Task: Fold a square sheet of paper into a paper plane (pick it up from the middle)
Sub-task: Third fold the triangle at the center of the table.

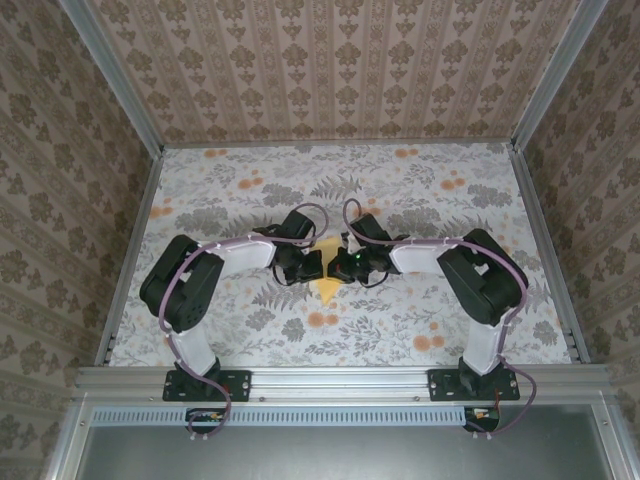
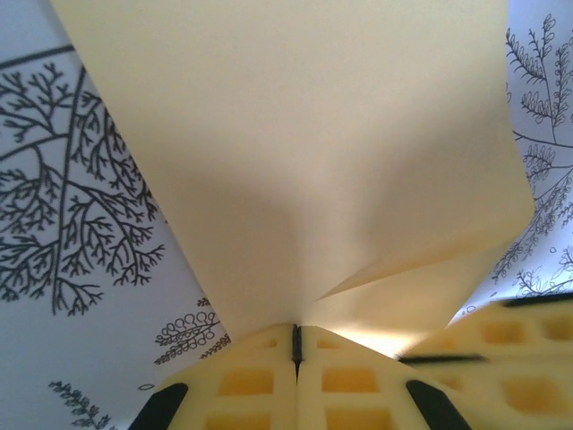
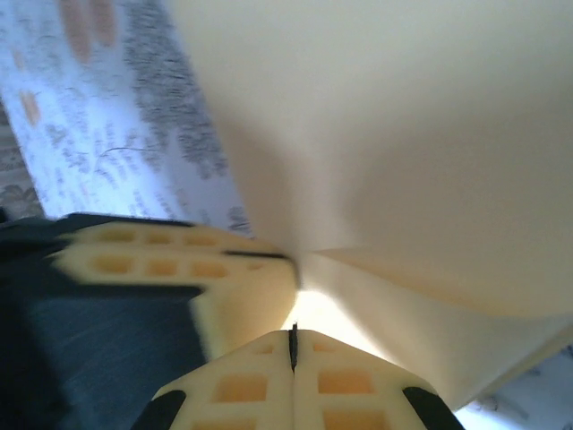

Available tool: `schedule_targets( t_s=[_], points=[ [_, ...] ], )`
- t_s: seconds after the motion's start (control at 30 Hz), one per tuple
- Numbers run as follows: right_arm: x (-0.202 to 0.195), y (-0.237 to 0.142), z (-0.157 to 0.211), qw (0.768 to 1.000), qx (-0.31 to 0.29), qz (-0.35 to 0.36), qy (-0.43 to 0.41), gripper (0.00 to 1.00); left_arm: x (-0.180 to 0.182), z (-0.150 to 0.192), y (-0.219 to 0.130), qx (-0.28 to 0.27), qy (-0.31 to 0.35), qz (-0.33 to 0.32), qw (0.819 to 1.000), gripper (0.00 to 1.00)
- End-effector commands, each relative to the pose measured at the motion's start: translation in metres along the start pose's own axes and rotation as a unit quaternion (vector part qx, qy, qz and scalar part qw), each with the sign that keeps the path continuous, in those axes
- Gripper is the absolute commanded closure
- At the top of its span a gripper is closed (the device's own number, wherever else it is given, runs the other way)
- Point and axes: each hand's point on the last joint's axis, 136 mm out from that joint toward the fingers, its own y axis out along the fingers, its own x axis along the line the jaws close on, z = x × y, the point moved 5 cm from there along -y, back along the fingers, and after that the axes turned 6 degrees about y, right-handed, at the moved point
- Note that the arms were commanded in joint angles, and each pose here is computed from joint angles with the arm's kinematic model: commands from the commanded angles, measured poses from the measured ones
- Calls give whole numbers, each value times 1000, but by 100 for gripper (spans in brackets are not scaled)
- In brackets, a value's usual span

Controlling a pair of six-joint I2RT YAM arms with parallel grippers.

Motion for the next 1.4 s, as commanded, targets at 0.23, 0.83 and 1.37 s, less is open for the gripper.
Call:
schedule_targets(
  t_s=[0.23, 0.83, 1.37],
  points=[
    [-9, -7, 0, 999, 3, 11, -49, 98, 20, 7, 0, 28, 33, -78, 996, 100],
    [-27, 16, -6, 998, 27, 45, -21, 97, 33, 10, 4, 60, 38, -114, 991, 100],
    [-36, -36, -40, 996, -74, 55, 14, 97, 44, 15, 6, 71, 36, -119, 990, 100]
  ],
)
